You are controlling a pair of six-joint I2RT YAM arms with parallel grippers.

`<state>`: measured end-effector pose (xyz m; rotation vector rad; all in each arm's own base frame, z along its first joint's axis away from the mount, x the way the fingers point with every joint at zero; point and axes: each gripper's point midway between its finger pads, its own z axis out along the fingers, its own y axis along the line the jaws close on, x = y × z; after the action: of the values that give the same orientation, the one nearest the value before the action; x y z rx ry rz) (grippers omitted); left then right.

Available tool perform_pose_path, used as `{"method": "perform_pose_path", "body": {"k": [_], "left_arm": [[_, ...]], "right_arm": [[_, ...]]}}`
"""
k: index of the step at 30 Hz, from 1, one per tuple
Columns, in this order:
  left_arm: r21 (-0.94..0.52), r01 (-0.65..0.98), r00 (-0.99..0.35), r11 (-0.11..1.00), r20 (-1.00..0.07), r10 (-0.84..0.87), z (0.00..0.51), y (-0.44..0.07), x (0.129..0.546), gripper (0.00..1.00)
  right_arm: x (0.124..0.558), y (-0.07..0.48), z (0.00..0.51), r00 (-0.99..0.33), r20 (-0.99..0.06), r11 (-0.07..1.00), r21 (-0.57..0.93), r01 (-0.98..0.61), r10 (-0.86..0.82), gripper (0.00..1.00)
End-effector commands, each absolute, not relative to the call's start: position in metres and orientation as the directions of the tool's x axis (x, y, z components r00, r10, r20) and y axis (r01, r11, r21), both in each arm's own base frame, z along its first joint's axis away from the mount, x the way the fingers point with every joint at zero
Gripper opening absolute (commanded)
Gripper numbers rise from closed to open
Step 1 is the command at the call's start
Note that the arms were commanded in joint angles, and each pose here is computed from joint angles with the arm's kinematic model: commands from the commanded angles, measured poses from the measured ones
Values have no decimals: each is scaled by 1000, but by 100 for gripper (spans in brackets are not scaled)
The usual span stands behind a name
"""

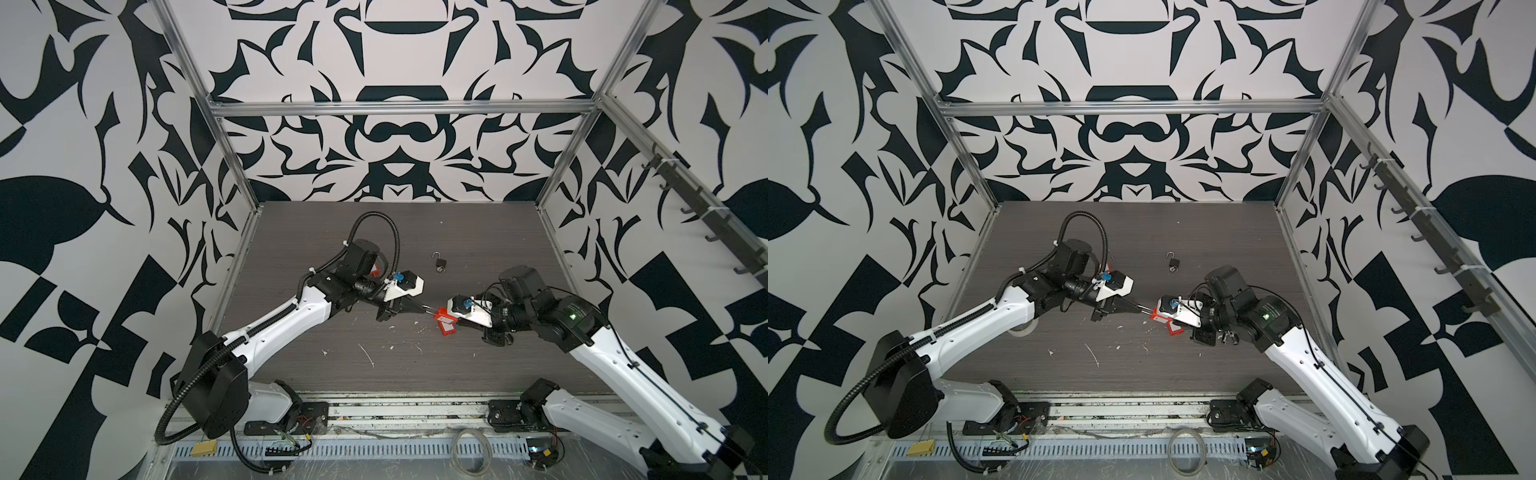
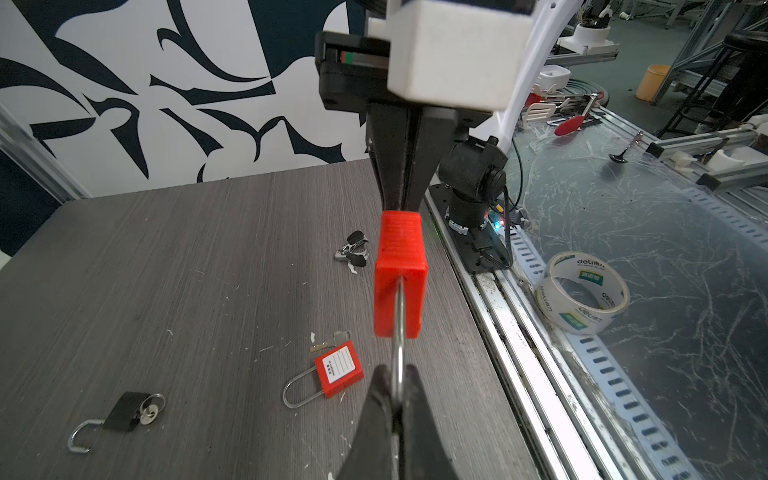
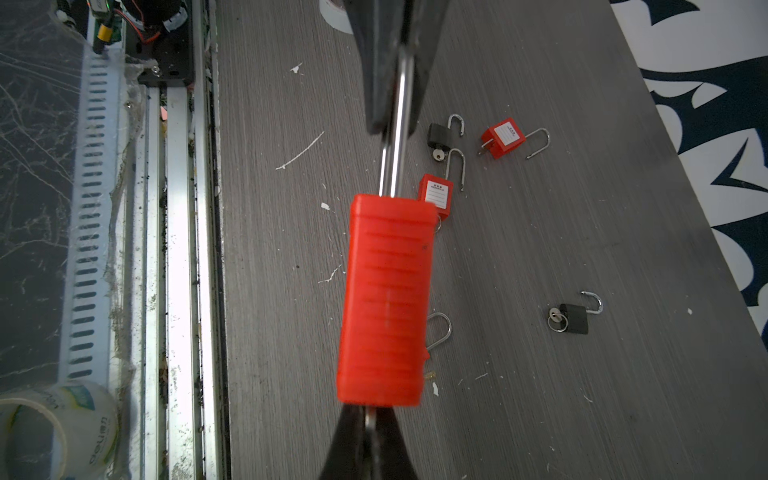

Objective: Lock with the key

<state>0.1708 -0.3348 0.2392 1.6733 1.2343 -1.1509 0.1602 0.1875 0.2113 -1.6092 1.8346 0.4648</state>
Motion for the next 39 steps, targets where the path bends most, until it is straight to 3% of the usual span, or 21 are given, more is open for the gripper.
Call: {"method": "perform_pose_path", "body": {"k": [1, 10, 18, 34, 39], "left_arm": [[37, 983, 92, -178, -944, 316, 234, -321, 182, 0], [77, 980, 132, -184, -941, 311, 234, -317, 178, 0], [111, 976, 166, -189, -937, 307, 234, -316, 178, 0], [-121, 961, -34, -248, -943, 330, 233, -315, 177, 0], [-128, 963, -43, -238, -942, 334, 229, -314, 182, 0]], "right_arm": [[128, 168, 186, -117, -567, 144, -2, -990, -815, 0], [116, 187, 207, -187, -655, 111, 157, -981, -732, 0], [112, 190, 203, -233, -621, 98, 244, -965, -748, 0], [157, 156, 188, -88, -513, 174, -123, -977, -854, 0], [148, 160, 190, -74, -551, 154, -100, -983, -831, 0]]}}
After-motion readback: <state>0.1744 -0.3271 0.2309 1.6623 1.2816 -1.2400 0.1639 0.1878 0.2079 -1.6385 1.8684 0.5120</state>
